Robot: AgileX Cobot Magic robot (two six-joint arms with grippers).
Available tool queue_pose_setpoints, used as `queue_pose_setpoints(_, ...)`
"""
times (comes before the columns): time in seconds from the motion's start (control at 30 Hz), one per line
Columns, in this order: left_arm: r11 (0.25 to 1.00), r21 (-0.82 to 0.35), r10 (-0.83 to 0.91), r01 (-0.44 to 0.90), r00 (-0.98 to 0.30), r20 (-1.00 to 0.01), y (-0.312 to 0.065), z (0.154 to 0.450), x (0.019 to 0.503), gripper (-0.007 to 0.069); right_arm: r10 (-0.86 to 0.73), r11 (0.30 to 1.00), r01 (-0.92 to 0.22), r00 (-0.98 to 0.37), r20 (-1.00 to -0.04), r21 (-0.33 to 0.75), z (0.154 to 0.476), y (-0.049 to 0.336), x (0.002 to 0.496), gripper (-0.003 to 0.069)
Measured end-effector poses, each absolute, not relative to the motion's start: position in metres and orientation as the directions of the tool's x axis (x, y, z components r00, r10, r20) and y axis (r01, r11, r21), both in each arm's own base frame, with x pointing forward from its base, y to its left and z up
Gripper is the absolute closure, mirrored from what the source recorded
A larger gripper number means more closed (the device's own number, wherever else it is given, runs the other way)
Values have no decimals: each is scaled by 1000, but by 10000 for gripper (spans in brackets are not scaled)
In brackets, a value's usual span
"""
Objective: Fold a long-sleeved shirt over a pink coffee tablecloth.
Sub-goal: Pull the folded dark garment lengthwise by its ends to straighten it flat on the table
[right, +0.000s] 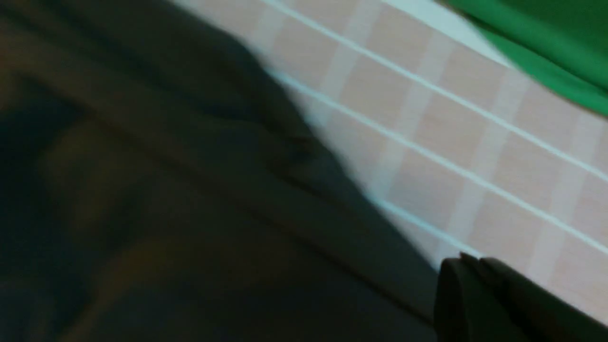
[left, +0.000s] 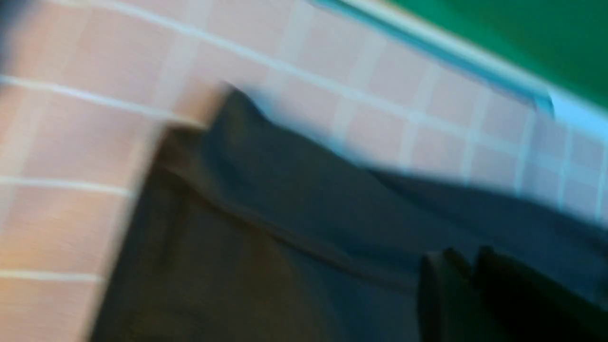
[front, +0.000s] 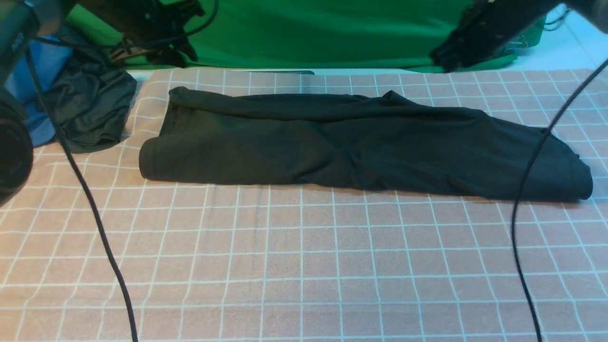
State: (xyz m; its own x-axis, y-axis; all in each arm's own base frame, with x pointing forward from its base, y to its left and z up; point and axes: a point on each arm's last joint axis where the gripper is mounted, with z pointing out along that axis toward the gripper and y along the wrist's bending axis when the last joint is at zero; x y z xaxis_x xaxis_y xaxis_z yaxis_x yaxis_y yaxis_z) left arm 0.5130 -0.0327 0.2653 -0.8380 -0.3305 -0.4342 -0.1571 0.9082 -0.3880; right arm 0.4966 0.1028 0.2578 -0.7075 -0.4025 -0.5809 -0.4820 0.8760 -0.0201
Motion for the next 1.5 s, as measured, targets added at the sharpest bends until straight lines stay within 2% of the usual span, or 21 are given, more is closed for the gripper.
queue_pose_setpoints(0.1,925,-367,-247,-99,-890,-383,-63,253,507,603,-438,850,-526,-717,-542,10,235,125,496,620)
queue_pose_setpoints(0.3,945,-323,-137,-50,-957,-255,-104,217,497,612,-463,836,-547,-737,-492,33,191,144,501,620)
queue_pose_setpoints(0.47,953,-300,-113,-50,-973,-199,-111,193,498,612,-434,852,-524,-725,-534,19,177,145,510,620)
queue_pose_setpoints(0.67,955,-291,-113,-49,-972,-207,-110,191,499,612,-366,886,-463,-644,-672,-39,162,145,531,620)
queue_pose_setpoints(0.77,956,-290,-112,-50,-973,-201,-110,191,499,612,-302,912,-407,-594,-745,-46,164,140,540,620)
queue_pose_setpoints(0.87,956,-289,-111,-51,-974,-196,-110,191,498,612,-234,936,-352,-607,-760,-7,170,129,545,620)
queue_pose_setpoints(1.0,956,-289,-113,-53,-974,-195,-110,191,498,611,-242,934,-356,-704,-668,36,183,115,541,620)
queue_pose_setpoints(1.1,955,-292,-118,-52,-970,-213,-110,191,500,611,-286,917,-394,-755,-590,60,206,115,529,620)
queue_pose_setpoints(1.3,938,-343,-176,-44,-915,-364,-112,197,515,611,-378,873,-482,-758,-531,67,253,124,502,620)
queue_pose_setpoints(1.4,935,-353,-197,-41,-887,-418,-112,195,521,611,-399,863,-501,-756,-519,67,263,127,495,620)
queue_pose_setpoints(1.5,943,-331,-190,-42,-883,-430,-111,184,525,611,-407,856,-511,-757,-511,76,268,129,491,620)
